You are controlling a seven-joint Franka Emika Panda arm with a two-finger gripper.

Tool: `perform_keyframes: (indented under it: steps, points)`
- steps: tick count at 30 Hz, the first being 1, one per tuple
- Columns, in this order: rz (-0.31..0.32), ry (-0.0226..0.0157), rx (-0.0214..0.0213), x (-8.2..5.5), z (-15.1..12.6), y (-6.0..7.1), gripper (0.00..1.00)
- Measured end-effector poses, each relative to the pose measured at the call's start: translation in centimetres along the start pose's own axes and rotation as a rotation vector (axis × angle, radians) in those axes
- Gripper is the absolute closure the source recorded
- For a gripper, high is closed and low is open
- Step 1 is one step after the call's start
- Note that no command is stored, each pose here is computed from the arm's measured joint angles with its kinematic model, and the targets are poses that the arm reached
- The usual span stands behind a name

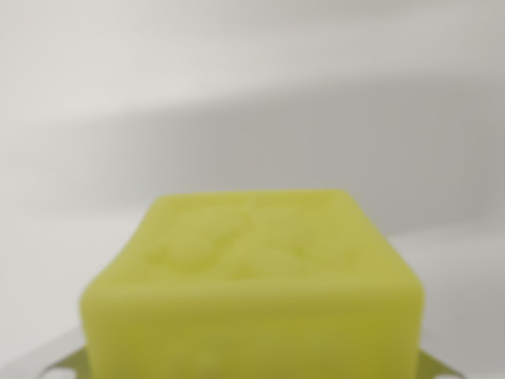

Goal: Pick yellow cube

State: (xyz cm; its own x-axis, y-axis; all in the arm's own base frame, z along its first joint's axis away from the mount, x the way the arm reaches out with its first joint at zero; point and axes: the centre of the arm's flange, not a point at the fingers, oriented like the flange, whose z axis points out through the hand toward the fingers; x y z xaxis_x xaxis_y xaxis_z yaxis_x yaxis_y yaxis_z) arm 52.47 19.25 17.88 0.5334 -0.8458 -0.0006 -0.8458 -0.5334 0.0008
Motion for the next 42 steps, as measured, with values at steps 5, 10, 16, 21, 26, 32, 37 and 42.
perform_keyframes:
  steps: [5,10,16,21,26,32,37,42]
  points:
    - [0.000,0.0000,0.0001,0.0,-1.2,0.0,1.00]
    - [0.000,0.0001,0.0002,0.0,-2.5,0.0,1.00]
    - [0.000,0.0000,-0.0001,0.0,-4.0,0.0,1.00]
    - [0.000,-0.0001,-0.0001,0.0,-5.3,0.0,1.00]
    - [0.000,-0.0001,-0.0003,0.0,-6.5,0.0,1.00]
    - [0.000,-0.0002,-0.0008,0.0,-8.0,0.0,1.00]
    - [0.000,-0.0003,-0.0008,0.0,-9.2,0.0,1.00]
    - [0.000,-0.0003,-0.0005,0.0,-10.5,0.0,1.00]
